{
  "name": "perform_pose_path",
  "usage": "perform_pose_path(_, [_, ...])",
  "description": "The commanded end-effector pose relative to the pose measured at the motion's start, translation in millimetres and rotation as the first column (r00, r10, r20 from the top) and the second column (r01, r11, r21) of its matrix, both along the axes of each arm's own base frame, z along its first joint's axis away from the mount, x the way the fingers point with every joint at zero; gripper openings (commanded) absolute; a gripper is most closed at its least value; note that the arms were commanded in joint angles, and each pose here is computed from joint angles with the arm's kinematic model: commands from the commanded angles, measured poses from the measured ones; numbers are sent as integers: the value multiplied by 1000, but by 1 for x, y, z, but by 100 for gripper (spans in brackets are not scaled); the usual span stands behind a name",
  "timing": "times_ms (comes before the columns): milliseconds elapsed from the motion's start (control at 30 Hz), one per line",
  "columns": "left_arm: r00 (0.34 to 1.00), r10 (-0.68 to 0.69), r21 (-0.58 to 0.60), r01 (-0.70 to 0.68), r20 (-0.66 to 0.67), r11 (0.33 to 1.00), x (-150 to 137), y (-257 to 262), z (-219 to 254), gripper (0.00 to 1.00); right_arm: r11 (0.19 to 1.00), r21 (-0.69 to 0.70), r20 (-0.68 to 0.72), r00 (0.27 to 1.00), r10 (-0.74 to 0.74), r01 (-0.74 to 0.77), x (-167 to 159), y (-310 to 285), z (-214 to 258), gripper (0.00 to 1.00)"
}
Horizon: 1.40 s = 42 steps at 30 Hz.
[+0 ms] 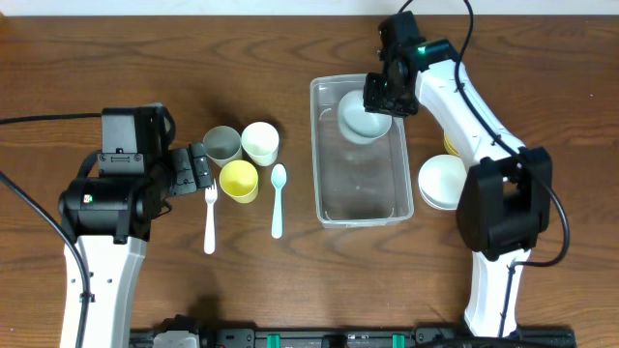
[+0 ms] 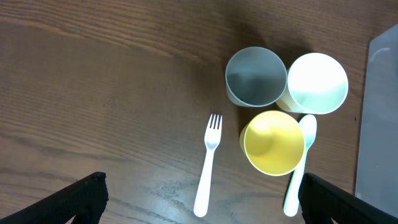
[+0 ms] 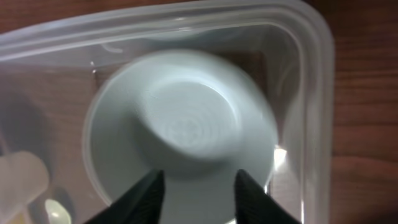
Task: Pack container
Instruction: 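Carry the grey-blue bowl into the container and release it, then move the right gripper to the yellow bowl and grasp its rim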
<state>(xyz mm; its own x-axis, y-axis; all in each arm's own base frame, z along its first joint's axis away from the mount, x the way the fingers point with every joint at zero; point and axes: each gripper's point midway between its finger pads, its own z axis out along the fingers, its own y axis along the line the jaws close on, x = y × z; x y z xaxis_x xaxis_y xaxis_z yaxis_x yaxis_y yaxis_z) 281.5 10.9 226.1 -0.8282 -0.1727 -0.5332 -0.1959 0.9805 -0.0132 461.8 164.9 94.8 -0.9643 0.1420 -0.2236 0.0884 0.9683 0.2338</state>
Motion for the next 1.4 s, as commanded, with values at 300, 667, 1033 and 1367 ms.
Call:
perform_pose_path(300, [1000, 6, 12, -7, 21, 1000, 2, 3, 8, 98, 940, -89, 259, 919, -298, 330, -47, -162, 169, 57])
perform_pose_path(667, [1000, 6, 12, -7, 21, 1000, 2, 3, 8, 98, 827, -149, -57, 830, -555, 542, -102, -278, 61, 55])
perform_pose_path(1033, [1000, 6, 12, -7, 21, 1000, 2, 3, 8, 98, 913, -102, -66, 913, -403, 395, -72, -242, -34, 63])
perform_pose_path(1367, [1000, 6, 12, -7, 21, 1000, 2, 3, 8, 98, 897, -127, -161, 884, -439, 423, -73, -240, -82, 41])
